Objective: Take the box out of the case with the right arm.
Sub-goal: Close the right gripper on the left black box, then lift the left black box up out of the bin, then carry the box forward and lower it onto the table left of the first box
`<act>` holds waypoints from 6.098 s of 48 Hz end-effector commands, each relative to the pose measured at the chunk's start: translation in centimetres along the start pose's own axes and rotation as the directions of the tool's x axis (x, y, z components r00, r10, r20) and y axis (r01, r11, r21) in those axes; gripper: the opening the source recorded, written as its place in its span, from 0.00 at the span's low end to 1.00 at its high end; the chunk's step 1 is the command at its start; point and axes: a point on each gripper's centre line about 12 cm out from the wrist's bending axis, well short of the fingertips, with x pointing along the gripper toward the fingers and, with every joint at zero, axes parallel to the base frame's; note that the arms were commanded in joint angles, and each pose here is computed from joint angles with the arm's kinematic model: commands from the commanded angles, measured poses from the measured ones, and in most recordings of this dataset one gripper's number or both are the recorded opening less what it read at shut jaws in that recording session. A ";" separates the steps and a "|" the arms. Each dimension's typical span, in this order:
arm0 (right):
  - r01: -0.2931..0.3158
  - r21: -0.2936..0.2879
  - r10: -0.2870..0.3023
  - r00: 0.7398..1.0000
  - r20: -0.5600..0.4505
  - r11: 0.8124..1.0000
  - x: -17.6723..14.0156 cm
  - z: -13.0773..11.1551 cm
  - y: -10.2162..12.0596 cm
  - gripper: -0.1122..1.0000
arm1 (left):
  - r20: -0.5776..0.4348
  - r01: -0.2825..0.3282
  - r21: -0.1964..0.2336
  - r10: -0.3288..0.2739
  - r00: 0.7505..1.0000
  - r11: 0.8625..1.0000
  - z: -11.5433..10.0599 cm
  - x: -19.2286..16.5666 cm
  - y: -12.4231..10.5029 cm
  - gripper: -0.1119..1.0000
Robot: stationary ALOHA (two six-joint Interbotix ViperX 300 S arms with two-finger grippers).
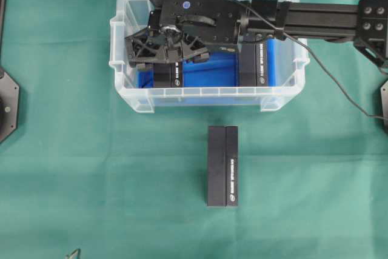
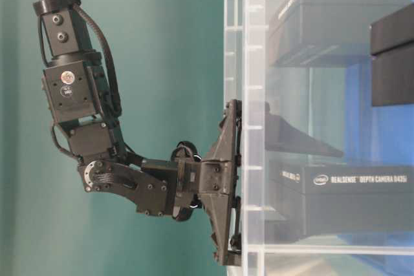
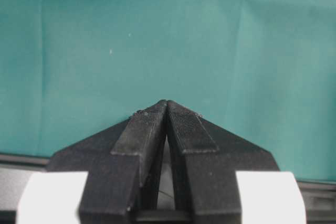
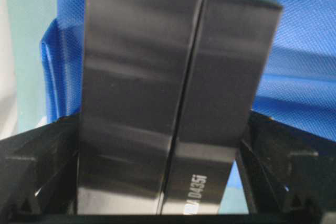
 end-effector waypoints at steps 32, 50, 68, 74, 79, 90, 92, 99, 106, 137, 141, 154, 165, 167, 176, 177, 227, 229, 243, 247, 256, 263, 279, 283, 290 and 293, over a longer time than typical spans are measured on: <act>-0.056 0.053 0.055 0.998 0.013 0.997 -1.8 -0.4 0.7 0.69 | 0.029 0.000 -0.002 0.000 1.000 1.000 0.4 -0.8 0.0 0.10; -0.059 0.053 0.058 0.998 0.019 0.997 -7.2 -0.3 0.6 0.69 | 0.029 0.000 0.000 0.000 1.000 1.000 0.4 -0.8 0.0 0.10; -0.067 0.052 0.065 0.997 0.041 0.996 -14.8 -0.2 0.6 0.69 | 0.029 0.000 0.001 0.000 1.000 1.000 0.5 -0.7 0.0 0.10; -0.083 0.055 0.079 0.995 0.065 0.995 -17.7 0.0 0.6 0.69 | 0.031 0.001 0.000 -0.001 1.000 1.000 0.6 -0.7 0.0 0.10; -0.092 0.058 0.087 0.993 0.081 0.994 -19.9 0.0 0.3 0.69 | 0.031 0.001 0.000 -0.001 1.000 1.000 0.6 -0.7 0.0 0.10; -0.134 0.059 0.128 0.986 0.106 0.989 -23.4 -0.2 0.0 0.69 | 0.031 0.001 -0.002 -0.001 1.000 1.000 0.6 -0.7 0.0 0.10; -0.140 0.061 0.133 0.985 0.113 0.988 -23.9 -0.2 -0.1 0.69 | 0.031 0.001 -0.002 -0.001 1.000 1.000 0.6 -0.7 0.0 0.10; -0.136 0.061 0.128 0.985 0.115 0.989 -24.4 -0.5 -0.3 0.69 | 0.031 0.001 -0.002 -0.001 1.000 1.000 0.6 -0.7 0.0 0.10; -0.134 0.063 0.126 0.985 0.115 0.989 -24.4 -0.5 -0.3 0.69 | 0.031 0.001 -0.002 -0.001 1.000 1.000 0.6 -0.7 0.0 0.10; -0.137 0.062 0.129 0.985 0.116 0.989 -24.3 -0.5 -0.3 0.69 | 0.031 0.001 -0.003 -0.001 1.000 1.000 0.6 -0.7 0.0 0.10; -0.136 0.062 0.128 0.985 0.115 0.989 -24.3 -0.5 -0.2 0.69 | 0.031 0.001 -0.003 -0.001 1.000 1.000 0.6 -0.7 0.0 0.10; -0.151 0.060 0.143 0.983 0.118 0.987 -24.3 -0.4 -0.1 0.69 | 0.031 0.001 -0.003 -0.001 1.000 1.000 0.6 -0.7 0.0 0.10; -0.148 0.061 0.140 0.983 0.119 0.987 -24.1 -0.4 0.0 0.69 | 0.031 0.001 -0.003 -0.001 1.000 1.000 0.6 -0.7 0.0 0.10; -0.144 0.061 0.137 0.983 0.119 0.988 -24.0 -0.4 0.0 0.69 | 0.031 0.001 -0.003 -0.001 1.000 1.000 0.6 -0.7 0.0 0.10; -0.146 0.061 0.138 0.983 0.119 0.987 -24.0 -0.4 0.0 0.69 | 0.031 0.001 -0.003 -0.001 1.000 1.000 0.6 -0.7 0.0 0.10; -0.144 0.061 0.137 0.983 0.119 0.988 -24.0 -0.4 0.0 0.69 | 0.031 0.001 -0.002 -0.001 1.000 1.000 0.6 -0.7 0.0 0.10; -0.151 0.049 0.145 0.983 0.115 0.987 -24.2 -3.0 0.3 0.69 | 0.031 0.001 -0.003 -0.001 1.000 1.000 0.7 -0.7 0.0 0.10; -0.152 0.046 0.146 0.983 0.114 0.987 -24.2 -3.3 0.4 0.69 | 0.028 0.000 -0.005 0.000 1.000 1.000 0.6 -0.6 0.0 0.10; -0.162 0.036 0.158 0.982 0.107 0.986 -24.5 -6.5 0.6 0.69 | 0.025 0.000 -0.006 0.000 1.000 1.000 0.6 -0.6 0.0 0.10; -0.169 0.035 0.165 0.981 0.098 0.985 -24.6 -7.8 0.7 0.69 | 0.022 -0.001 -0.006 0.001 1.000 1.000 0.6 -0.6 0.0 0.10; -0.183 0.051 0.178 0.980 0.094 0.982 -24.7 -11.6 0.7 0.69 | 0.023 -0.001 -0.006 0.001 1.000 1.000 0.6 -0.6 0.0 0.10; -0.193 0.063 0.188 0.979 0.081 0.979 -24.8 -14.2 0.6 0.69 | 0.022 -0.001 -0.005 0.001 1.000 1.000 0.6 -0.6 0.0 0.10; -0.213 0.074 0.210 0.976 0.051 0.974 -24.5 -18.0 0.6 0.69 | 0.023 -0.001 -0.006 0.001 1.000 1.000 0.6 -0.6 0.0 0.10; -0.214 0.075 0.210 0.976 0.053 0.974 -24.3 -18.0 0.7 0.69 | 0.022 -0.001 -0.009 0.001 1.000 1.000 0.6 -0.6 0.0 0.10; -0.206 0.075 0.202 0.978 0.053 0.976 -24.2 -18.0 0.7 0.69 | 0.025 0.000 -0.009 0.000 1.000 1.000 0.6 -0.6 0.0 0.10; -0.205 0.075 0.201 0.978 0.055 0.976 -24.1 -18.0 0.7 0.69 | 0.023 0.000 -0.009 0.001 1.000 1.000 0.6 -0.6 0.0 0.10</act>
